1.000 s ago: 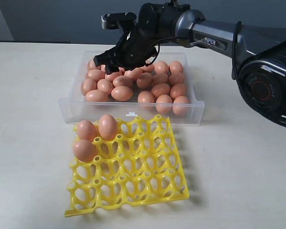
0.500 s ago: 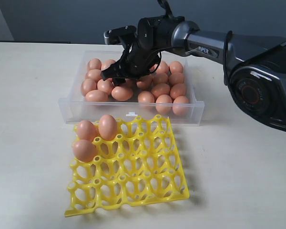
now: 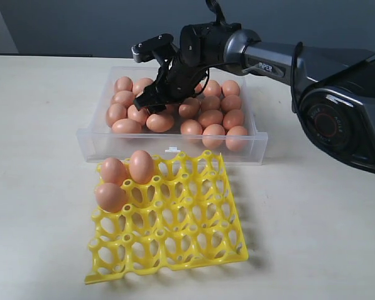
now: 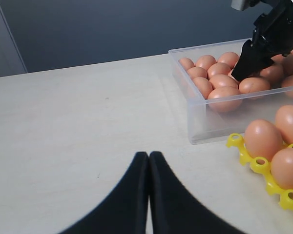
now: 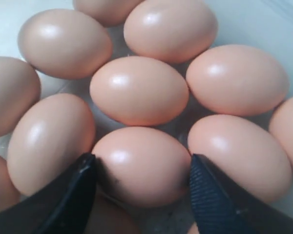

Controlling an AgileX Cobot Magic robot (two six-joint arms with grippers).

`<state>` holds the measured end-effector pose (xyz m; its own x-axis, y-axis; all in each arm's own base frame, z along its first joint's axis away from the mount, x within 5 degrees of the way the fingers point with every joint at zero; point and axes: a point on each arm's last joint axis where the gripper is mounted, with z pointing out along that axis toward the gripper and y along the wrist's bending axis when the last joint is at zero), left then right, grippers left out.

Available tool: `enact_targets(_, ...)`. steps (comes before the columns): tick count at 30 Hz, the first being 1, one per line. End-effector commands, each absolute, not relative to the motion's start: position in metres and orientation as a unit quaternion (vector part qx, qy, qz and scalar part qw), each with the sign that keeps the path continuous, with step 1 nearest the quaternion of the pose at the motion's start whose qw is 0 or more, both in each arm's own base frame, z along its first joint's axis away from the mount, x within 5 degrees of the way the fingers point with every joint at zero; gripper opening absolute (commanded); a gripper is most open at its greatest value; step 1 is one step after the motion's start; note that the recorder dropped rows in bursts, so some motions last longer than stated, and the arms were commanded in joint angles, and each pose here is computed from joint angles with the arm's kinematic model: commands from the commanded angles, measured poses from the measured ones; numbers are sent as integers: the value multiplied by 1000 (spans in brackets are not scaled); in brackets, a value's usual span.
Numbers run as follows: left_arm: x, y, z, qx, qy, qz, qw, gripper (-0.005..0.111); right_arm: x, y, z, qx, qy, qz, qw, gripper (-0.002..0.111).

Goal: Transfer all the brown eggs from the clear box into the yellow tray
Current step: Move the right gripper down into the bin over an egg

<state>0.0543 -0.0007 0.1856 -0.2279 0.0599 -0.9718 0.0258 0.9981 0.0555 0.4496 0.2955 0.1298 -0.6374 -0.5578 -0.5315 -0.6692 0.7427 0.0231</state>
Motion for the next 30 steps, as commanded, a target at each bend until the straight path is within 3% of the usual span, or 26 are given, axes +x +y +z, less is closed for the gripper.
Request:
enact_targets(1,54,0,185,25,780,15,625,0,448,292,114,-394,885,87,231,54)
enact_targets(30,54,0,185,25,780,15,625,0,438,304,112,-514,825,65,228,54)
